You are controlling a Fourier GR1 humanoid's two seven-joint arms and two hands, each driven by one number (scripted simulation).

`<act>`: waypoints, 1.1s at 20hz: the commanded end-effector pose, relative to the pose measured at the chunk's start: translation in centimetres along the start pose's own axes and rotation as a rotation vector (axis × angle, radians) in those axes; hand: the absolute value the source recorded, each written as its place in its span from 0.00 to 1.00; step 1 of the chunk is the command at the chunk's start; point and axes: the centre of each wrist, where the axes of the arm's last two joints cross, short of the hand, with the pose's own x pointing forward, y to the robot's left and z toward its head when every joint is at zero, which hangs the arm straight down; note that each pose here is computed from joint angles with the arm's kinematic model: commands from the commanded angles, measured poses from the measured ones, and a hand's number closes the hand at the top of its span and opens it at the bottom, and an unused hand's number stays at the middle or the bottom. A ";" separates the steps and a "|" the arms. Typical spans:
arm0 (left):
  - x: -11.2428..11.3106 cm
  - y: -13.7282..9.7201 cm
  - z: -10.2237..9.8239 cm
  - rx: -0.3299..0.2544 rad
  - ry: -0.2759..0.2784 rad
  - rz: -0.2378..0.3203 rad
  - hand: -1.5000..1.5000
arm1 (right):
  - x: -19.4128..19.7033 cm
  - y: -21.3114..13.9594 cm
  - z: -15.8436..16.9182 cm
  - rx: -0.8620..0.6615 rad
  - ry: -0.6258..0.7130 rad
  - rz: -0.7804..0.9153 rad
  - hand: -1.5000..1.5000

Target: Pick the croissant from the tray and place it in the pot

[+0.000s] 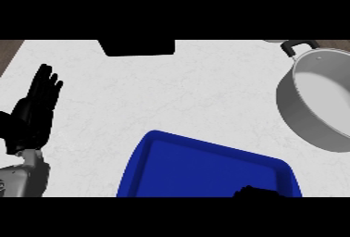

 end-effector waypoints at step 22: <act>-0.9 -0.2 0.7 -0.027 -0.004 0.013 0.50 | -7.2 -12.6 1.7 -0.677 0.210 -0.177 1.00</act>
